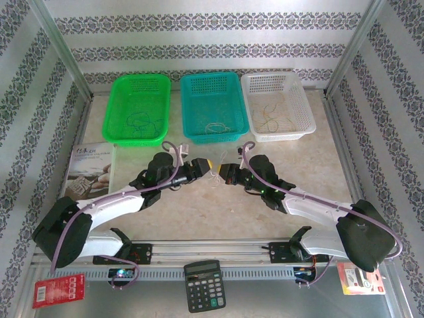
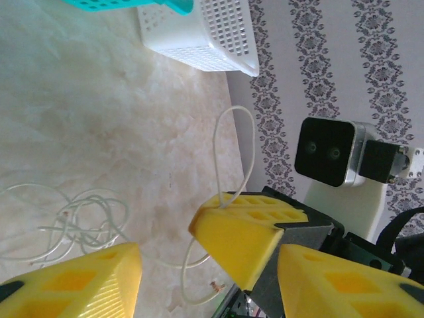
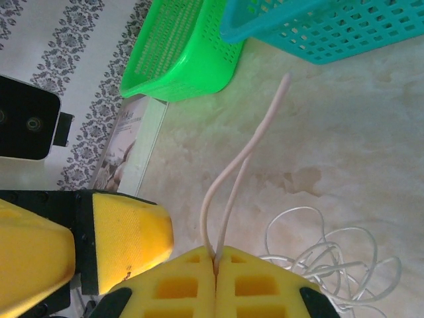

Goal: Untangle the cables

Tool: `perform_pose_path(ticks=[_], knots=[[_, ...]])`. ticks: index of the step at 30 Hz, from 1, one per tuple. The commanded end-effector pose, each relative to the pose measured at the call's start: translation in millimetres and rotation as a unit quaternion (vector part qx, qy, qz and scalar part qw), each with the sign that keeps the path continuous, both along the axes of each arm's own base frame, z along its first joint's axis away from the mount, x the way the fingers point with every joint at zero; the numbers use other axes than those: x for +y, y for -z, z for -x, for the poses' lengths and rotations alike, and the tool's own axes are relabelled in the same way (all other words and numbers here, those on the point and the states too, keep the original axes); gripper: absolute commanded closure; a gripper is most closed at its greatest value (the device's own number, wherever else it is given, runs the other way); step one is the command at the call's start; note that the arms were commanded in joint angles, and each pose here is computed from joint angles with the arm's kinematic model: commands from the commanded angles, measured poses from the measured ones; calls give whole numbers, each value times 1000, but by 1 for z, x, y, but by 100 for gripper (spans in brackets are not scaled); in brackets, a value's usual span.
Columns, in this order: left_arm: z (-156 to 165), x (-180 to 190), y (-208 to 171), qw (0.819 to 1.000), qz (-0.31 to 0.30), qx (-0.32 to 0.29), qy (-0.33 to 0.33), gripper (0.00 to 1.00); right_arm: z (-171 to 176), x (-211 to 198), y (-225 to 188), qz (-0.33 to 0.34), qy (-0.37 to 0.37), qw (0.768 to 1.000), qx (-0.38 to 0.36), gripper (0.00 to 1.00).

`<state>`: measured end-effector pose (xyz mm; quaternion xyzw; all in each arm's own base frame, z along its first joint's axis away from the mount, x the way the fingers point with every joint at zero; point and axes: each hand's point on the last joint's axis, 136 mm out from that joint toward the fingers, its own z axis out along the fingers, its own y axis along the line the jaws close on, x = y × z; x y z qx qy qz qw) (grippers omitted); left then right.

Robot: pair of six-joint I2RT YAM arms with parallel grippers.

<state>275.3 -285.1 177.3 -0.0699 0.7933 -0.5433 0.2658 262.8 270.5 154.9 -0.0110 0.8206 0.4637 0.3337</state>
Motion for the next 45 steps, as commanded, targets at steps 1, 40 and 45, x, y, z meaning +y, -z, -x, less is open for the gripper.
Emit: perform_pose_path(ticks=[1,40,45], knots=[[-3,-13,-23,999,28,-34,5,46,1,-1,-8,-17,-3,1000,-13,100],[-10,-22,-82,994,28,-105,-2,100,6,-6,-5,-8,-16,999,-41,100],[-13,-19,-138,988,32,-154,-9,100,11,-12,5,2,-14,998,-55,95]])
